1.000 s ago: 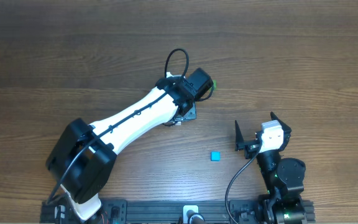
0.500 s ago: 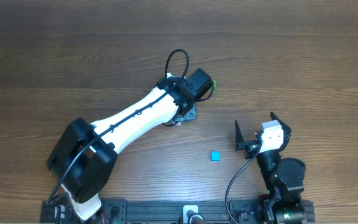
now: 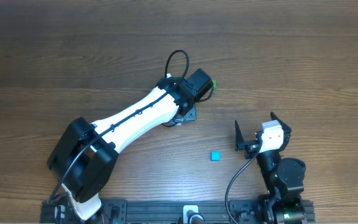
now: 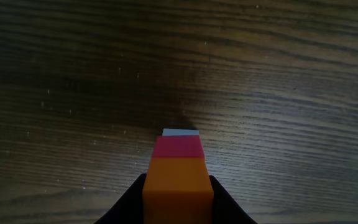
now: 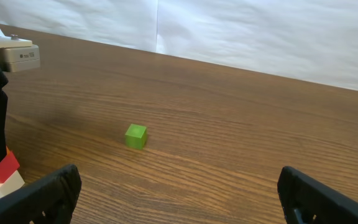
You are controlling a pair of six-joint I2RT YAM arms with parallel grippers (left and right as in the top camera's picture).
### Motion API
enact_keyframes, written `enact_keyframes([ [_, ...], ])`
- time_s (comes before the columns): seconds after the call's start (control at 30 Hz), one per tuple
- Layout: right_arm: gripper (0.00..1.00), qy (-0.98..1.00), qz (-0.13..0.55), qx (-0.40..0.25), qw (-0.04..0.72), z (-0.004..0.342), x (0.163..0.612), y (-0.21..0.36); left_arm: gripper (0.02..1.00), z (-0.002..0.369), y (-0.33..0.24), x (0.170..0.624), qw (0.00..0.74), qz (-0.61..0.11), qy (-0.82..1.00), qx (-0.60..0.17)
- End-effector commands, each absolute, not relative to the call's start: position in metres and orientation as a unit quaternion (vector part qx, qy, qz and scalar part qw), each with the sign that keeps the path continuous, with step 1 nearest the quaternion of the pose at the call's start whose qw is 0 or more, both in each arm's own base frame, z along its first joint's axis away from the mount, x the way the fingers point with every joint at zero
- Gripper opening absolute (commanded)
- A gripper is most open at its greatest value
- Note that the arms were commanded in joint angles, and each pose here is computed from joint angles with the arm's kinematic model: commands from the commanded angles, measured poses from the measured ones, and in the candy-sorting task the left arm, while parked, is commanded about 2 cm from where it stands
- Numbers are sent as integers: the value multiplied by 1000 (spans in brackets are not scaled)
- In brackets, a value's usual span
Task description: Stack Cubes
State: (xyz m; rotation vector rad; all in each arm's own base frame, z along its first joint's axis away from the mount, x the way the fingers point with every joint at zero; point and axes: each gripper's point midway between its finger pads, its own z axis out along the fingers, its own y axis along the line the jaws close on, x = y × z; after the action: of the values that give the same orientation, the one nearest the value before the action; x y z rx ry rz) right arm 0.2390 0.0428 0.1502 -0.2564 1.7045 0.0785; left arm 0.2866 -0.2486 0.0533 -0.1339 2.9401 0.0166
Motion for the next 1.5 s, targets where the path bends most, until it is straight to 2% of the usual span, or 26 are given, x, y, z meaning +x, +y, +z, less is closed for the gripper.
enact_keyframes([
  [0.03, 989, 753, 34, -114, 648, 149, 238, 43, 128, 50, -253, 290, 97, 3, 994, -50],
  [0.13, 989, 753, 34, -114, 648, 149, 238, 43, 152, 49, -252, 290, 96, 4, 994, -50],
  [0.27, 989, 753, 34, -114, 648, 149, 238, 43, 279, 46, -252, 290, 93, 7, 994, -49],
  [0.43, 989, 753, 34, -114, 648, 149, 238, 43, 505, 46, -252, 290, 94, 7, 994, -49],
  [0.63, 989, 753, 34, -114, 648, 149, 238, 43, 634, 46, -252, 290, 94, 7, 994, -50],
  [0.83, 989, 753, 34, -114, 648, 149, 238, 43, 998, 58, -258, 291, 111, -7, 993, -46],
  [0.97, 989, 753, 34, -114, 648, 149, 238, 43, 996, 85, -259, 299, 147, -32, 987, -52],
  [1.07, 989, 753, 34, -114, 648, 149, 238, 43, 998, 131, -251, 309, 202, -62, 975, -70],
  [1.1, 989, 753, 34, -114, 648, 149, 238, 43, 996, 157, -244, 313, 234, -77, 966, -80],
  [1.23, 989, 753, 34, -114, 648, 149, 238, 43, 998, 212, -220, 315, 306, -113, 939, -103],
  [1.37, 989, 753, 34, -114, 648, 149, 238, 43, 996, 249, -189, 310, 369, -156, 909, -114],
  [1.5, 989, 753, 34, -114, 648, 149, 238, 43, 989, 264, -148, 296, 429, -200, 874, -112],
])
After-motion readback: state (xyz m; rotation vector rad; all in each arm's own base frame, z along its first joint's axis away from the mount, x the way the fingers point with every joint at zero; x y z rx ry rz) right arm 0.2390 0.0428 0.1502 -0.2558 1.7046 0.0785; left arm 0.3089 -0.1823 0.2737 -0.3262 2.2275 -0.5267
